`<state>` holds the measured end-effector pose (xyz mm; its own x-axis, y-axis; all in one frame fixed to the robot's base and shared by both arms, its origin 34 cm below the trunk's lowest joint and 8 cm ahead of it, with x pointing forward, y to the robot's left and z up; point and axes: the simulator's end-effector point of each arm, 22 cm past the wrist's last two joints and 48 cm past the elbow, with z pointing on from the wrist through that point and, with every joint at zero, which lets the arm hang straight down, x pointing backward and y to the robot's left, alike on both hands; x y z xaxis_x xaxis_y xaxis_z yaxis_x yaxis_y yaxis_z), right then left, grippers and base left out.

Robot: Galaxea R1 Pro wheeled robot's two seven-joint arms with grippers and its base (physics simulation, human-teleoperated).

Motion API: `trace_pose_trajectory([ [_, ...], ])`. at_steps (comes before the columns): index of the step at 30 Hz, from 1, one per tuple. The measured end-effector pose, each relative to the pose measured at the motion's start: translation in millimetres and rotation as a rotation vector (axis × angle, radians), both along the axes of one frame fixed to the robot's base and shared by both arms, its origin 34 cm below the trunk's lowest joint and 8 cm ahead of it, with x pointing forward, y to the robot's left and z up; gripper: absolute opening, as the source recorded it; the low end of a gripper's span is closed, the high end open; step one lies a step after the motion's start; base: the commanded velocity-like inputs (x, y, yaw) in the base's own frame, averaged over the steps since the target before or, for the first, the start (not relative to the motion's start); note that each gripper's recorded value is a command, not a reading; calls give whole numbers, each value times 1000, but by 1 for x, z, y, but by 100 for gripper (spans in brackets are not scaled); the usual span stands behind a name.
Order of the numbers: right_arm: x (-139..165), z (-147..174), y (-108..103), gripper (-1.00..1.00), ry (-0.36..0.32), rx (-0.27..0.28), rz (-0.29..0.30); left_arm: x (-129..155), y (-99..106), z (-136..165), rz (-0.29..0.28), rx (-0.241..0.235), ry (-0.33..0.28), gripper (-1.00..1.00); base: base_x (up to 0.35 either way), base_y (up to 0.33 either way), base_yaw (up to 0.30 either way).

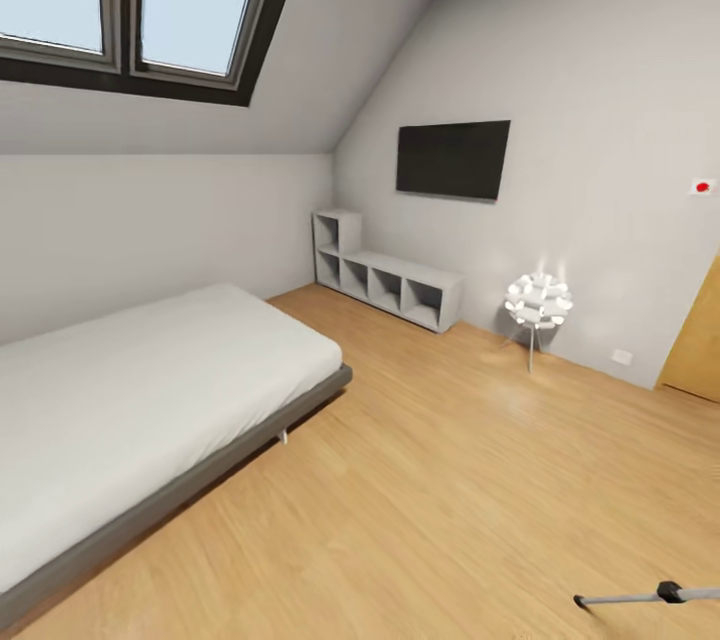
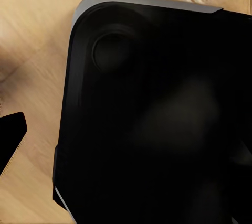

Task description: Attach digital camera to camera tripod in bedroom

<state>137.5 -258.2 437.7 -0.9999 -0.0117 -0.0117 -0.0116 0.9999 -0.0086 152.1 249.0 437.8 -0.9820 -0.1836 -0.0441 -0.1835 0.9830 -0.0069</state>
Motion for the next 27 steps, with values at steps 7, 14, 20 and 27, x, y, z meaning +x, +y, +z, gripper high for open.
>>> trace_pose_trajectory([
  [7, 0, 0, 0, 100, 0, 0, 0, 0, 0, 0, 0, 0, 0, 100, 0, 0, -262],
  [14, 0, 0, 0, 100, 0, 0, 0, 0, 0, 0, 0, 0, 0, 100, 0, 0, -262],
  [20, 0, 0, 0, 100, 0, 0, 0, 0, 0, 0, 0, 0, 0, 100, 0, 0, -262],
  [27, 0, 0, 0, 100, 1, 0, 0, 0, 0, 0, 0, 0, 0, 100, 0, 0, -261],
])
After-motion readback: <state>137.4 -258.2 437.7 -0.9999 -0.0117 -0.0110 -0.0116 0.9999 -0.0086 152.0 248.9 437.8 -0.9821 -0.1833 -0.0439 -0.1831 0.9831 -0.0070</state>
